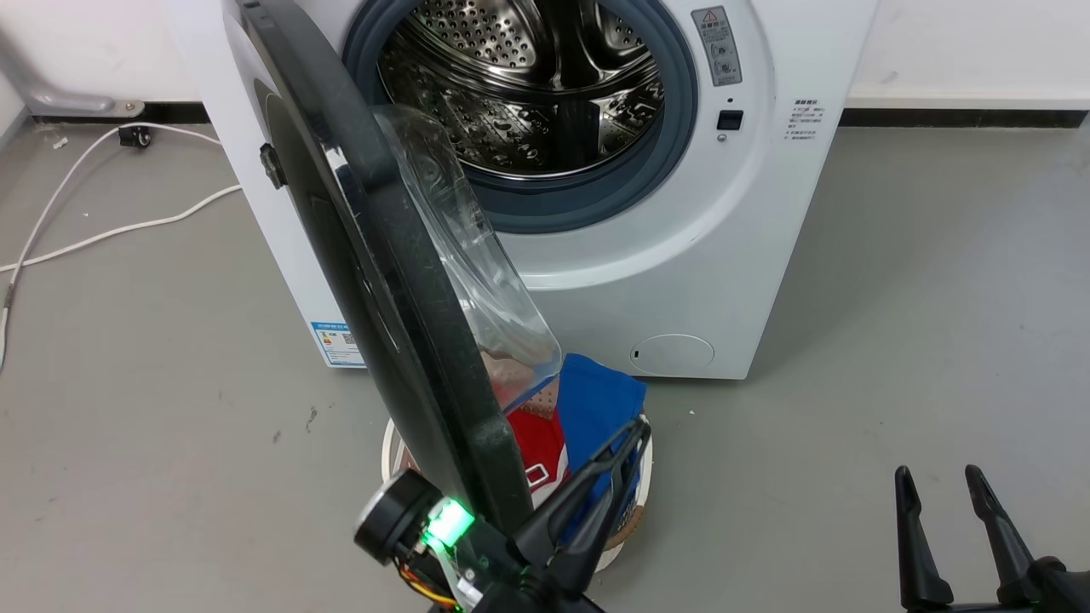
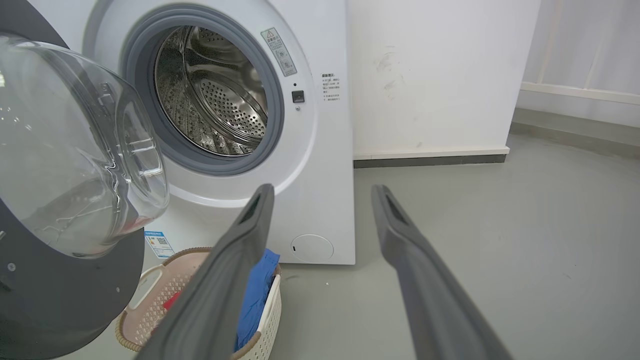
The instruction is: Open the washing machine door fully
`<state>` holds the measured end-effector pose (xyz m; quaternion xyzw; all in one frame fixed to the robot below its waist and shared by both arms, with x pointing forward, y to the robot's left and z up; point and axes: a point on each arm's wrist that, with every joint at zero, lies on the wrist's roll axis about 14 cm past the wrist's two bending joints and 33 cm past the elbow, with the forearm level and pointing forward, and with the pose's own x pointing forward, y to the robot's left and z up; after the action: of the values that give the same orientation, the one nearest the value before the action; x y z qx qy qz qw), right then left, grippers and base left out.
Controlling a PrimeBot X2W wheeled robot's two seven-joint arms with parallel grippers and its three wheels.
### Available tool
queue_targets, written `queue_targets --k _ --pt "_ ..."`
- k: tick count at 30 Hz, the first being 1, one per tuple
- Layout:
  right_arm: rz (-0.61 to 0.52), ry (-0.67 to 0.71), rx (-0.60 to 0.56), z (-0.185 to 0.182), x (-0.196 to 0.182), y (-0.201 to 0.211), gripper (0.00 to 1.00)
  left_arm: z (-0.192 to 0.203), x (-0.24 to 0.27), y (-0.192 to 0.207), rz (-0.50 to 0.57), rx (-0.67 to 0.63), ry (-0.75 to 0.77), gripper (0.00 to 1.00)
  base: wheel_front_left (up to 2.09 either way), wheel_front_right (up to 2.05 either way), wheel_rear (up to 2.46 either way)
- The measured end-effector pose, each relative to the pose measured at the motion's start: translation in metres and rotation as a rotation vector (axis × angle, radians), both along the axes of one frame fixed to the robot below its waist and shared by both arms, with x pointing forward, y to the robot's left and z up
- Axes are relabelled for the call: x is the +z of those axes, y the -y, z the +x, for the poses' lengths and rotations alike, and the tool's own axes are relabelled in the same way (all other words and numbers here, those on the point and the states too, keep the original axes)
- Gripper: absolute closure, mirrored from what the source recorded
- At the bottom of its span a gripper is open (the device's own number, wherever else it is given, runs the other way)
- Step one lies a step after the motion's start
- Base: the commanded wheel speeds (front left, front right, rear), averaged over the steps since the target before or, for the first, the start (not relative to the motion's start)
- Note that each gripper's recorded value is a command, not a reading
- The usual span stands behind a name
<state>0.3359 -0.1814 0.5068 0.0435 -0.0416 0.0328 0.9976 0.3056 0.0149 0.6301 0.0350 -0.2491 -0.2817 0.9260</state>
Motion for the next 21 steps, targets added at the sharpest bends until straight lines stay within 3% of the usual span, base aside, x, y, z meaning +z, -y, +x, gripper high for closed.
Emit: queue_targets --k 9,21 --pt "0.000 -0.019 0.003 0.003 -0.006 -0.001 0.00 0.000 -0.056 0.003 0.043 -0.010 -0.181 1.00 0.00 0.00 0.00" --pt "0.000 -0.048 0.016 0.010 -0.015 -0.005 0.00 0.024 -0.101 -0.032 0.072 0.121 -0.321 1.00 0.00 0.00 0.00"
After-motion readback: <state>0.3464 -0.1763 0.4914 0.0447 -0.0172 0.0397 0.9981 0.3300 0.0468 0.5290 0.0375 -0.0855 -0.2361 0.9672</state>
